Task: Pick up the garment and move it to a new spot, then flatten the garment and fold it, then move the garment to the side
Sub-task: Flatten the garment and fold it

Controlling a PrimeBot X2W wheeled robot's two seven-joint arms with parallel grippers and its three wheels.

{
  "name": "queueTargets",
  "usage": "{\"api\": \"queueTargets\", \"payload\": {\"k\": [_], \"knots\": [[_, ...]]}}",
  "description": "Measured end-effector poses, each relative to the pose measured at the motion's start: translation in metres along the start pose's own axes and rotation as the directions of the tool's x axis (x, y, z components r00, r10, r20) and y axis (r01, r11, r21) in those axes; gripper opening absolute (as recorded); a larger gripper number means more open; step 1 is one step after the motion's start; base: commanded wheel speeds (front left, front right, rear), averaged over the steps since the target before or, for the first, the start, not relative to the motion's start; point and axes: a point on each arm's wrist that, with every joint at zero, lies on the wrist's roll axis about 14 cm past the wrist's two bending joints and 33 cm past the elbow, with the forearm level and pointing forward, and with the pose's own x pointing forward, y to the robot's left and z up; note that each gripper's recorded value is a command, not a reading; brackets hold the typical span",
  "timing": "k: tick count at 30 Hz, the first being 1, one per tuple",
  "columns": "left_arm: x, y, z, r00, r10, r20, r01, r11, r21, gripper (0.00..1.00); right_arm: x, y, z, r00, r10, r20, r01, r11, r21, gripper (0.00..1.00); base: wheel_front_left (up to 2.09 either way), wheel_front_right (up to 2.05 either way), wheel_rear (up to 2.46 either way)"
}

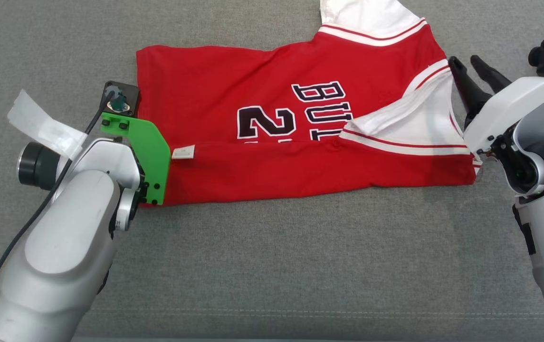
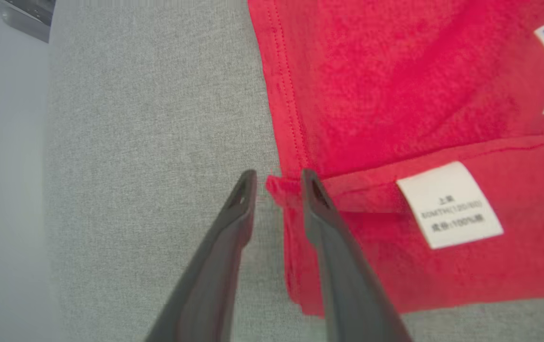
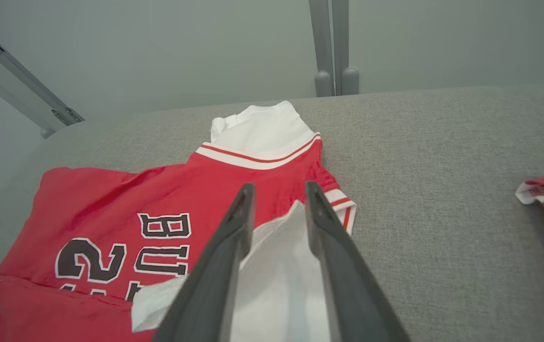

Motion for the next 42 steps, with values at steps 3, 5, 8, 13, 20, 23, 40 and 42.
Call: {"api": "queueTargets", "payload": {"k": [3, 5, 8, 13, 20, 23, 40, 42], "knots": [[0.001, 0.001, 0.004, 0.999, 0.007, 0.034, -0.007, 1.0, -0.017, 1.0, 0.001, 0.001, 0.001, 1.0, 0.004, 0.027, -0.004, 1.0, 0.002, 1.0, 0.0, 0.0, 0.0], [-0.002, 0.003, 0.012, 0.996, 0.015, 0.084, -0.012, 0.999, -0.033, 1.0, 0.001, 0.001, 0.008, 0.998, 0.004, 0.06, -0.004, 1.0, 0.003, 1.0, 0.0, 0.0, 0.0], [-0.008, 0.008, 0.016, 0.989, 0.032, 0.142, -0.023, 0.998, -0.064, 1.0, -0.004, -0.004, 0.015, 0.995, -0.01, 0.095, 0.012, 1.0, -0.026, 1.0, 0.0, 0.0, 0.0], [-0.021, 0.006, 0.001, 0.977, 0.048, 0.208, -0.024, 0.993, -0.114, 1.0, -0.023, -0.01, 0.003, 0.995, -0.041, 0.087, 0.043, 0.999, -0.018, 1.0, 0.0, 0.0, 0.0], [-0.04, -0.001, -0.036, 0.968, 0.052, 0.247, -0.01, 0.986, -0.165, 1.0, -0.056, -0.028, -0.026, 0.991, -0.135, 0.009, 0.135, 0.991, 0.006, 1.0, 0.0, 0.0, 0.0], [-0.046, 0.0, -0.045, 0.96, 0.068, 0.272, -0.018, 0.984, -0.179, 1.0, -0.068, -0.032, -0.031, 0.986, -0.166, 0.004, 0.166, 0.986, 0.015, 1.0, 0.0, 0.0, 0.0], [-0.027, -0.018, -0.07, 0.972, 0.057, 0.23, -0.01, 0.979, -0.202, 1.0, -0.073, -0.033, -0.094, 0.962, -0.217, -0.165, 0.228, 0.972, 0.054, 1.0, 0.0, 0.0, 0.0], [-0.026, -0.018, -0.072, 0.973, 0.058, 0.221, -0.012, 0.979, -0.203, 1.0, -0.072, -0.031, -0.099, 0.961, -0.211, -0.181, 0.223, 0.973, 0.051, 1.0, 0.0, 0.0, 0.0]]}}
